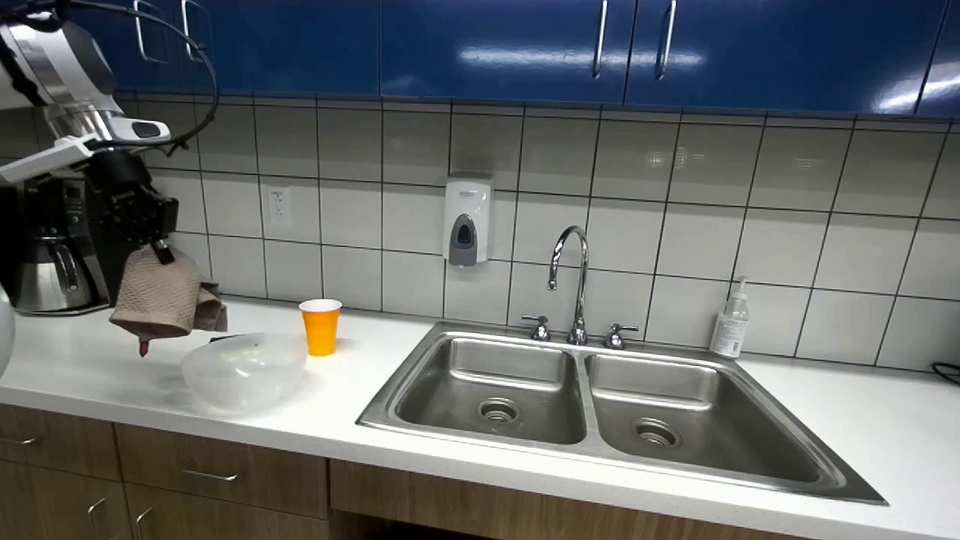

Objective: Put the brown towel in the bowl

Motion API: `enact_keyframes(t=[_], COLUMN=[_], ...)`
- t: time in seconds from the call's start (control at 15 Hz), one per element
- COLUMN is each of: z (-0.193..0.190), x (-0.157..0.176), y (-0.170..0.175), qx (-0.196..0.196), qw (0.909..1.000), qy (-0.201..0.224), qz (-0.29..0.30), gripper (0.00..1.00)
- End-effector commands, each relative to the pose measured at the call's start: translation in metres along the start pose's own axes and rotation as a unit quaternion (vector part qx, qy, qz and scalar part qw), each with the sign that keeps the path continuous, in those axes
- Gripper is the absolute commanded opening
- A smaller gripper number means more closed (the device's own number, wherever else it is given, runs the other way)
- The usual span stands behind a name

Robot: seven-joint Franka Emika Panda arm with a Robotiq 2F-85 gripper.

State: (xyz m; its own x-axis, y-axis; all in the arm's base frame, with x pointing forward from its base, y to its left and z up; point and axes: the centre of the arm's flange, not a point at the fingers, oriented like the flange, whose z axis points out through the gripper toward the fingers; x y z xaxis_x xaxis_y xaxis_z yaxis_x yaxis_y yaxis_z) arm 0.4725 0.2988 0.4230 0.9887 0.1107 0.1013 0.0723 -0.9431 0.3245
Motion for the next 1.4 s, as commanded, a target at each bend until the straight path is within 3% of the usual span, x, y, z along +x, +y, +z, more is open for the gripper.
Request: enact_keyframes(t=[0.0,0.6,0.87,1.33], z=[0.003,0.054,0.087,0.143], x=[-0.005,0.004,0.007,0.0], y=[0.041,0.087,0.085,0.05], qx=[-0.005,-0.024,-0.04,-0.056], qw=[0.9987,0.9914,0.9856,0.9804], qy=[-0.017,-0.064,-0.089,-0.14], qz=[0.047,0.112,0.138,0.127], gripper=[0.01,0.01,0.01,0.01])
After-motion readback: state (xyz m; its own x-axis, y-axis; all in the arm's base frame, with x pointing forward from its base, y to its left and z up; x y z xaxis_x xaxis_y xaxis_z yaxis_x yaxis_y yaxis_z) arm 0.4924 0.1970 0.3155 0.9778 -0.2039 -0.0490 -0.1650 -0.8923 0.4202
